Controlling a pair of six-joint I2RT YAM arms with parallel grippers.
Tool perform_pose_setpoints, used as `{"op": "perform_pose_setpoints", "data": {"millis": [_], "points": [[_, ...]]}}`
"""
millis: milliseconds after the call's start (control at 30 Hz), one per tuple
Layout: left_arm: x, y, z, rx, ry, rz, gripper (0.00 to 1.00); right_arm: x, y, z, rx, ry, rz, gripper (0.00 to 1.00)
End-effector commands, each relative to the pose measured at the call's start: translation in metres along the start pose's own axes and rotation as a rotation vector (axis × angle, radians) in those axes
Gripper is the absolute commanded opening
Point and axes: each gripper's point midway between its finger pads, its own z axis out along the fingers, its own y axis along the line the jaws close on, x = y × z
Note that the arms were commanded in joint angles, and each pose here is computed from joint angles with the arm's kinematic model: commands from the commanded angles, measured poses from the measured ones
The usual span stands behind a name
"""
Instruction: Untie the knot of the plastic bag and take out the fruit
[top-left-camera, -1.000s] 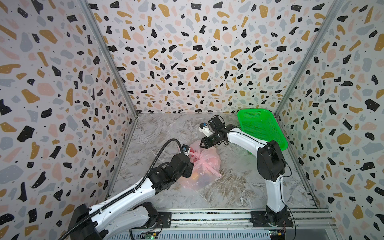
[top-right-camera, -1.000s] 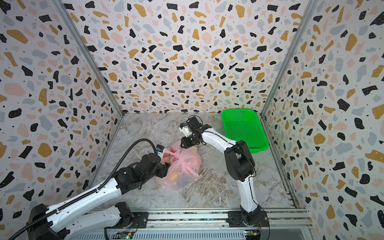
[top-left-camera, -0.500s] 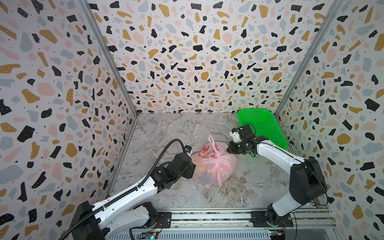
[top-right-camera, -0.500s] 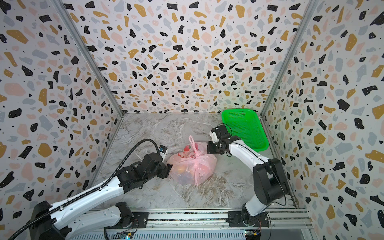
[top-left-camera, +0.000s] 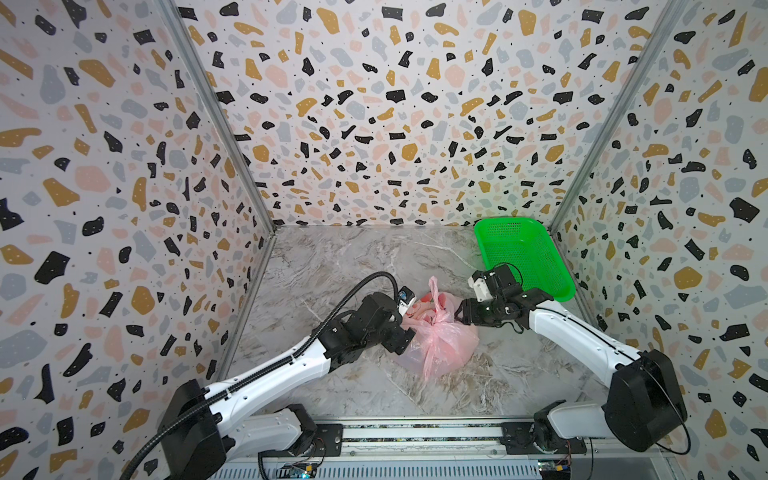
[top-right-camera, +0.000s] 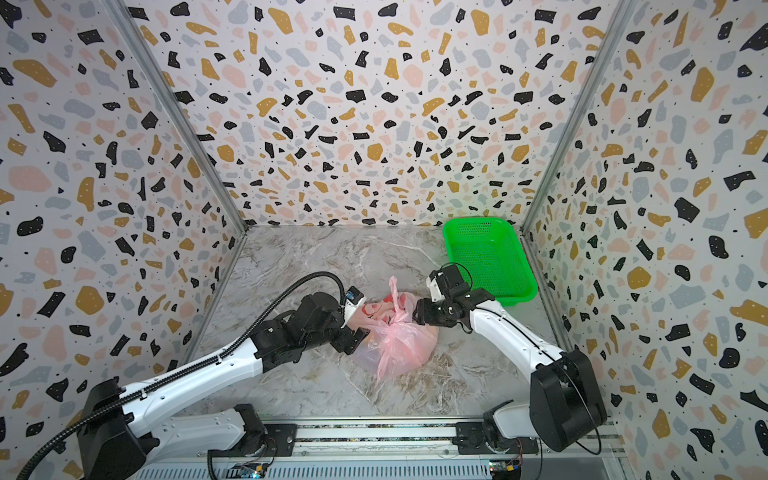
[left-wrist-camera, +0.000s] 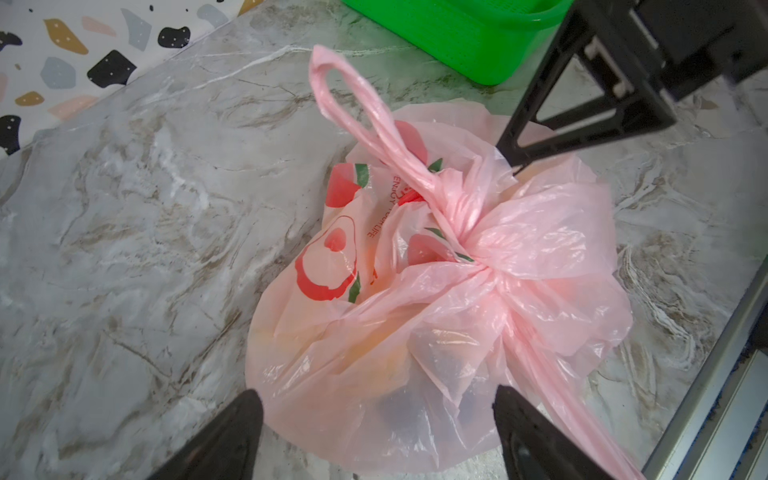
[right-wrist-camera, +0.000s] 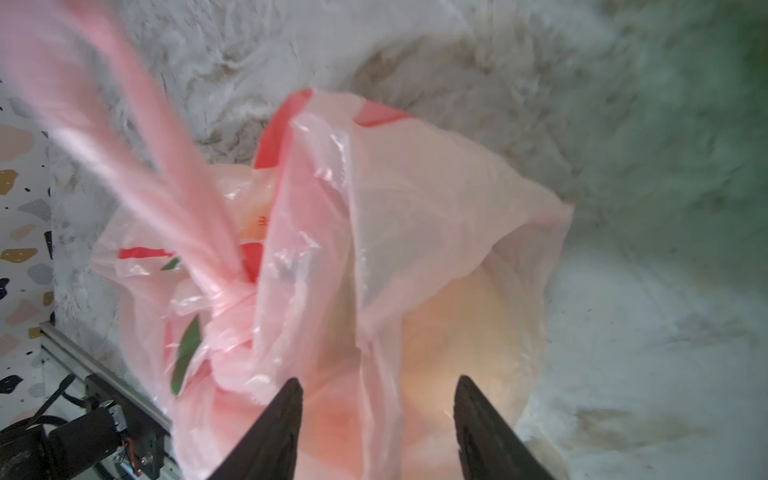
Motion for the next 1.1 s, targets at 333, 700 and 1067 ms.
{"op": "perform_pose_setpoints", "data": {"millis": [333, 700, 1067], "points": [[-0.017, -0.036, 0.026, 0.183, -0.083, 0.350, 0.81, -0.004, 0.035, -0.052, -0.123, -0.085, -0.326, 0.77], [-0.008, -0.041, 0.067, 0.210, -0.042, 0.409, 0.69, 0.004, 0.039, -0.054, -0.156, -0.101, -0.410, 0.78], [0.002, -0.034, 0.057, 0.180, -0.042, 0.377, 0.00, 0.015, 0.062, -0.045, -0.168, -0.217, -0.689, 0.79]]}}
